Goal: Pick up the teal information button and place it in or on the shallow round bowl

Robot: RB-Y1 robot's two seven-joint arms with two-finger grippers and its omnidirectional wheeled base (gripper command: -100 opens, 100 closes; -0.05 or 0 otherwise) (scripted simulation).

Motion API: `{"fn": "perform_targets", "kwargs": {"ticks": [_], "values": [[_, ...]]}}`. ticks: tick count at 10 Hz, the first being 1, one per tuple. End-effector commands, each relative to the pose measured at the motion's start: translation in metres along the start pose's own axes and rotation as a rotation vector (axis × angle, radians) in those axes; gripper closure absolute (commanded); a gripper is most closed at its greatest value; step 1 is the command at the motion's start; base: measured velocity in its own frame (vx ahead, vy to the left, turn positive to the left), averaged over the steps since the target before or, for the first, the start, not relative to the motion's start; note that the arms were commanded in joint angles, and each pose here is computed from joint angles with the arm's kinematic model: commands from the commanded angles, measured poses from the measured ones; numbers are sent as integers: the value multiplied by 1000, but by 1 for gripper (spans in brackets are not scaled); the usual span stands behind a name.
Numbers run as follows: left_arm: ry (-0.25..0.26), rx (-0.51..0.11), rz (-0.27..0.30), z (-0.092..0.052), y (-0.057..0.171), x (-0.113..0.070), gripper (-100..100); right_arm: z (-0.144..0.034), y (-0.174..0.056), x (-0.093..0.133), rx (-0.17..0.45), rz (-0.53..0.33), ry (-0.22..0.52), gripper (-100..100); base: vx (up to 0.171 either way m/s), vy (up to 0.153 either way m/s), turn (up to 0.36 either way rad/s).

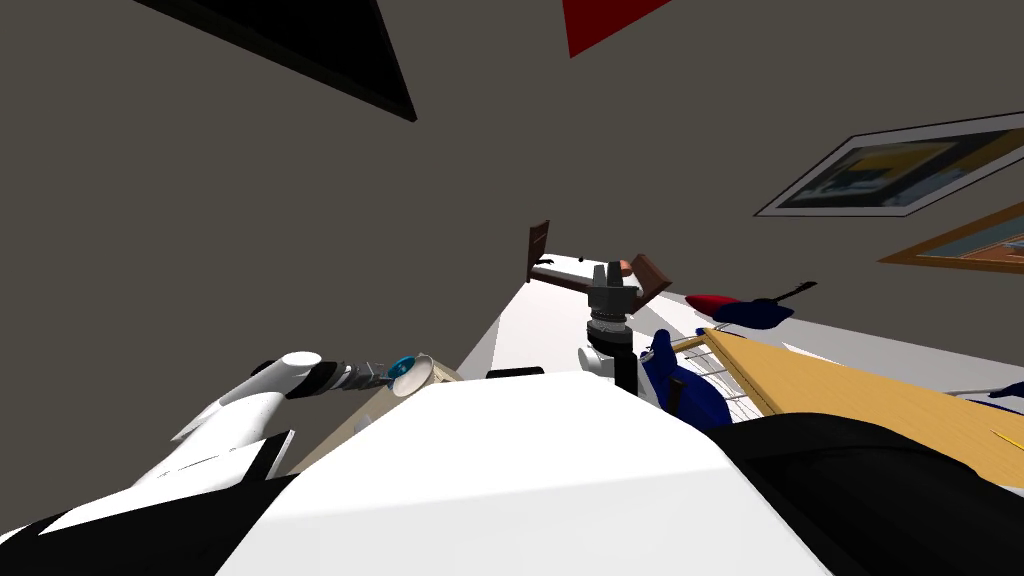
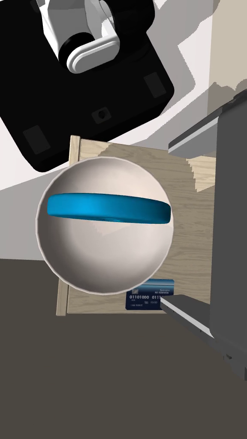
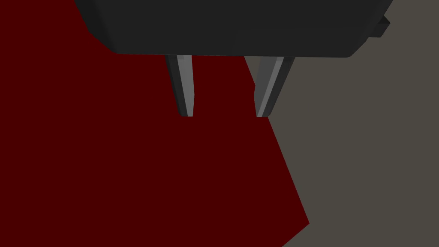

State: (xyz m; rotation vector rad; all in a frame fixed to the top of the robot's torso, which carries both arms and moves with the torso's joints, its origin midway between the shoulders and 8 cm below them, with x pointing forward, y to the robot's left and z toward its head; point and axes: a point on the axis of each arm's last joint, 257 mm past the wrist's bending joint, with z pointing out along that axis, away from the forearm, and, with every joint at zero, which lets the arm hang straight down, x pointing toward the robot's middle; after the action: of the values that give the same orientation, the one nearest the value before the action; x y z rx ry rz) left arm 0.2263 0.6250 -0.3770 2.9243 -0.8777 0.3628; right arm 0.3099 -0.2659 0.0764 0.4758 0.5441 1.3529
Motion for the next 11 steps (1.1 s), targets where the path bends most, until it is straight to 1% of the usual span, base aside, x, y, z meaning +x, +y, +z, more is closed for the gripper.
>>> {"fn": "perform_targets", "kwargs": {"ticks": [1,2,5,6,7,11], "values": [[2,0,3,-16,-5,2,-100,0,0,0,0,0,0,0,2,-15,39],[3,0,5,-22,-7,3,-100,0,0,0,0,0,0,0,7,-29,40],[5,-2,16,-55,-15,9,-100,0,0,0,0,0,0,0,2,-33,38],[5,1,13,-48,-16,8,-100,0,0,0,0,0,0,0,0,-15,8],[5,-1,13,-49,-16,8,0,0,0,0,0,0,0,0,0,0,0],[5,-1,13,-49,-16,8,0,0,0,0,0,0,0,0,0,0,0]]}}
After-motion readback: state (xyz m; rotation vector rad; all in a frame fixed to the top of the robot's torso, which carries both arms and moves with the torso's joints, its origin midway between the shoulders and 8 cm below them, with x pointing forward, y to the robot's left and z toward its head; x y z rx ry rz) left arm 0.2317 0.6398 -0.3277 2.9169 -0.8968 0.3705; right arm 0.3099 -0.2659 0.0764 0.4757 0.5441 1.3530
